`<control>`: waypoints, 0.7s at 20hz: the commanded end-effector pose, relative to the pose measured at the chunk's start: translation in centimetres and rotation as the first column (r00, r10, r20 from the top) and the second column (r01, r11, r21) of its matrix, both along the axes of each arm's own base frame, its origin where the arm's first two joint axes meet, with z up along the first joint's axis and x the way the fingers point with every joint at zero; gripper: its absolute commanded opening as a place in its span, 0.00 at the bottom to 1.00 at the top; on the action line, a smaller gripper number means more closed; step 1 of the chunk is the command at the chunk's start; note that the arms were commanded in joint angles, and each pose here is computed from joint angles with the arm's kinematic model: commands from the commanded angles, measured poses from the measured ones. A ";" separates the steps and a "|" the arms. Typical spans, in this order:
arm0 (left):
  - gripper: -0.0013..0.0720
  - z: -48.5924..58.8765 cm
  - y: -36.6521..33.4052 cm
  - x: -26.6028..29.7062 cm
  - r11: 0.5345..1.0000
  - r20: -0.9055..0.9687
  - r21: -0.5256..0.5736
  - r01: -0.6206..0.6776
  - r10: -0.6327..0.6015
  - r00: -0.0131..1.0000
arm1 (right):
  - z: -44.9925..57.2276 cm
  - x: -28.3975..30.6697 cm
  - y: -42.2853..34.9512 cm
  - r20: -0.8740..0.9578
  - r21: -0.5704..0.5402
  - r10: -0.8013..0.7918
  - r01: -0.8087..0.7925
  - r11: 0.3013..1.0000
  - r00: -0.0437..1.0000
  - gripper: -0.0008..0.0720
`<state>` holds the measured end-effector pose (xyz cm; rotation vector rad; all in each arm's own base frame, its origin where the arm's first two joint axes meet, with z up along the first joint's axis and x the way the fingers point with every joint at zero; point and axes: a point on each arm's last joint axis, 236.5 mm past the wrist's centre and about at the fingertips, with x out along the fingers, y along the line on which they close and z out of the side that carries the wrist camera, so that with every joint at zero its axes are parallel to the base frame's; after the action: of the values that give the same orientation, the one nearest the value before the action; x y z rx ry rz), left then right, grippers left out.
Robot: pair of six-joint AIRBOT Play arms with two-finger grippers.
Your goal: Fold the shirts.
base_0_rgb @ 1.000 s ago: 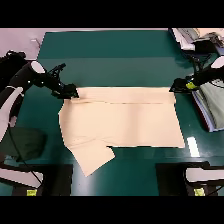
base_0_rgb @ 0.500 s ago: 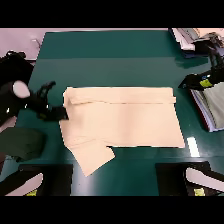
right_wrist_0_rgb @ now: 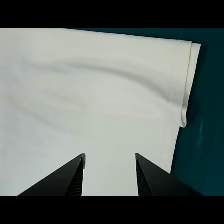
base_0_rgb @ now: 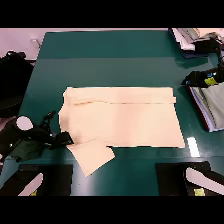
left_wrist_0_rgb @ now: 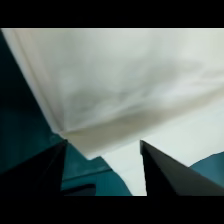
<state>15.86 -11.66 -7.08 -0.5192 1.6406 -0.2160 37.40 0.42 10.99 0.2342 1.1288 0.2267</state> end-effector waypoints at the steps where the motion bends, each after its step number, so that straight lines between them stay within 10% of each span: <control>1: 0.75 -1.1 -1.3 -0.2 0.997 0.006 -0.063 -0.052 0.052 0.999 | 0.1 0.0 0.0 0.003 0.000 0.000 0.000 1.000 1.000 0.53; 4: 0.74 -0.6 -2.7 -0.1 0.989 0.009 -0.134 -0.070 0.072 0.997 | 0.1 0.0 0.0 0.002 0.000 0.001 -0.001 1.000 1.000 0.53; 6: 0.31 -0.4 -3.0 -0.3 0.988 0.015 -0.151 -0.044 0.046 0.999 | 0.0 -0.2 -0.1 -0.006 0.000 -0.001 0.001 1.000 1.000 0.53; 10: 0.05 -0.2 -3.1 -0.3 0.988 0.036 -0.154 -0.005 0.011 0.999 | -0.4 -1.3 -1.4 -0.051 0.007 -0.027 0.027 1.000 0.998 0.53; 14: 0.05 2.6 -2.5 2.6 0.992 0.140 -0.118 0.053 -0.036 0.990 | -1.4 -3.2 -4.4 -0.119 0.012 -0.102 0.104 0.995 0.988 0.53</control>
<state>16.92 -14.55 -5.99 -0.6088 1.5594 -0.3547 35.70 -2.33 10.36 0.2863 1.1847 0.1703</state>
